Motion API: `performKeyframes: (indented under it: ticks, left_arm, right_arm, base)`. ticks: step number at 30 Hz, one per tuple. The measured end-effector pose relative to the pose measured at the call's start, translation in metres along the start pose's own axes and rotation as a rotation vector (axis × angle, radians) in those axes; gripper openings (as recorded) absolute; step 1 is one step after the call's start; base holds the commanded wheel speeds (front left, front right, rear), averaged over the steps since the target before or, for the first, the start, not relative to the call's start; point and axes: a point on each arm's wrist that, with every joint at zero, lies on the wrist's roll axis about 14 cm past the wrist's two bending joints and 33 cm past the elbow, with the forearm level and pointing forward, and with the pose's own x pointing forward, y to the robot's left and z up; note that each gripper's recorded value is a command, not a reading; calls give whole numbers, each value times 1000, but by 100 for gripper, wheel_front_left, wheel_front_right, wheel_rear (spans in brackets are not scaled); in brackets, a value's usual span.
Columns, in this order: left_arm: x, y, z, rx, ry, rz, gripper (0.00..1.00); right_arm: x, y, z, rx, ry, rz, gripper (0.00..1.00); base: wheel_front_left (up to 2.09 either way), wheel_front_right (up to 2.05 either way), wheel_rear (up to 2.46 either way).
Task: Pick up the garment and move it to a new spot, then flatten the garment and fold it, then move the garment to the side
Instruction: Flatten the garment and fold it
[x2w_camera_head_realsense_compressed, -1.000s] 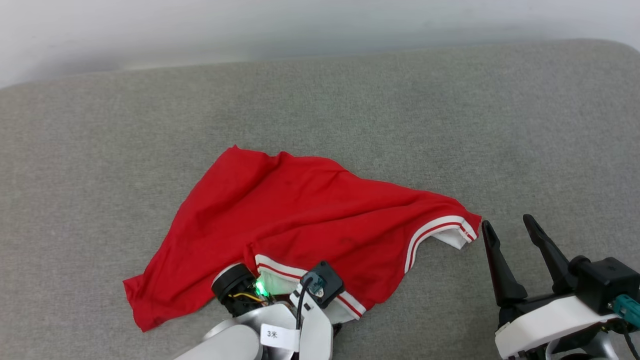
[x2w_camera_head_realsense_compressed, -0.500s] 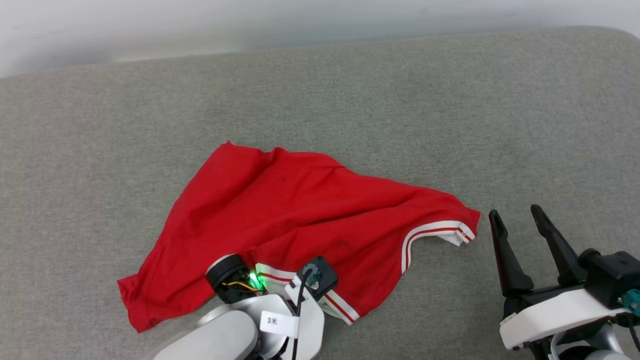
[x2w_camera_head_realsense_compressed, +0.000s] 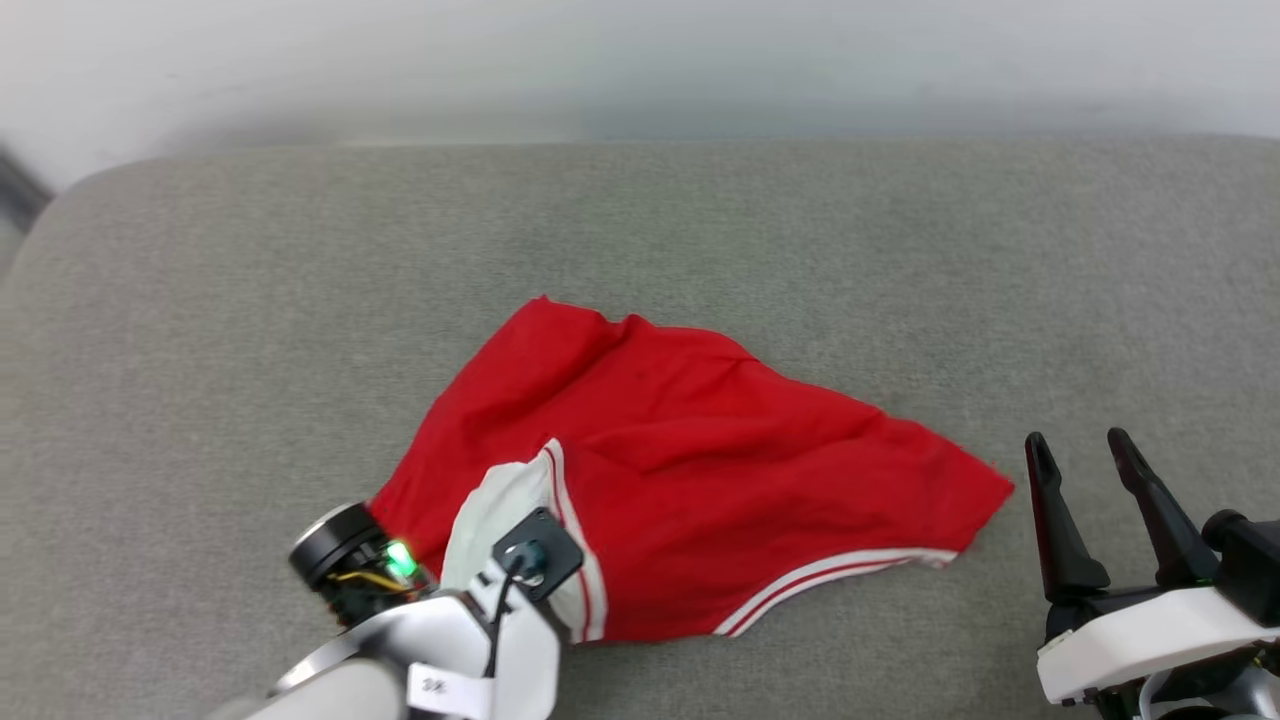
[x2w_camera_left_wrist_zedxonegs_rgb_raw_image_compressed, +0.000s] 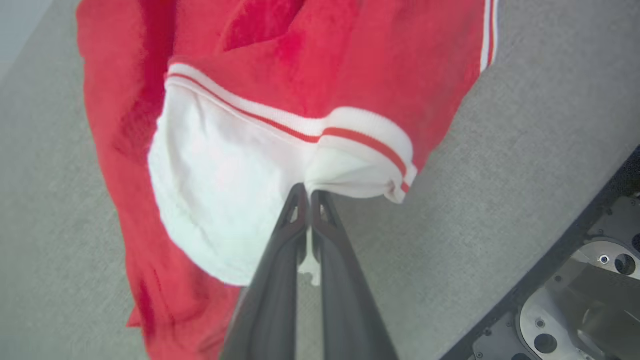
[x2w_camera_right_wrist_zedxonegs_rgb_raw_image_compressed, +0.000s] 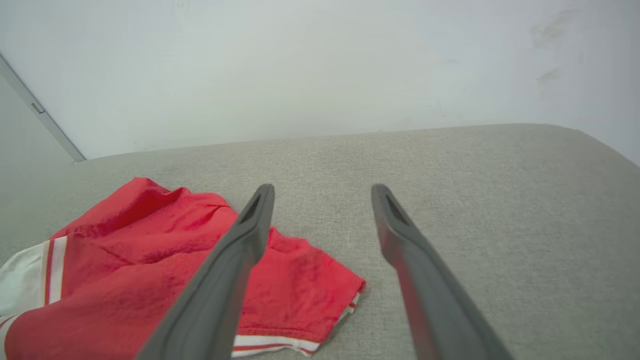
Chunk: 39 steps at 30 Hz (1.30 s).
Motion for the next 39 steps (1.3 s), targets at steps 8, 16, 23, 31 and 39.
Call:
performKeyframes:
  ticks: [8,16,23,31,39]
  left_arm:
    - [-53,28,-53,-173,112,182,0]
    - [-57,41,-110,-401,221,284,0]
    - [-31,37,-105,-530,137,283,100]
    - [-40,61,-66,-576,-110,400,100]
    - [-73,83,-23,-603,-368,517,100]
  right_arm:
    - [0,7,-2,7,17,22,100]
    - [1,4,-8,4,48,16,100]
    - [0,-3,-10,-4,66,-7,100]
    - [-8,1,-10,9,95,2,100]
    - [-21,5,-16,36,157,11,100]
  base:
    - [0,0,0]
    - [0,0,0]
    - [0,0,0]
    - [0,0,0]
    - [0,0,0]
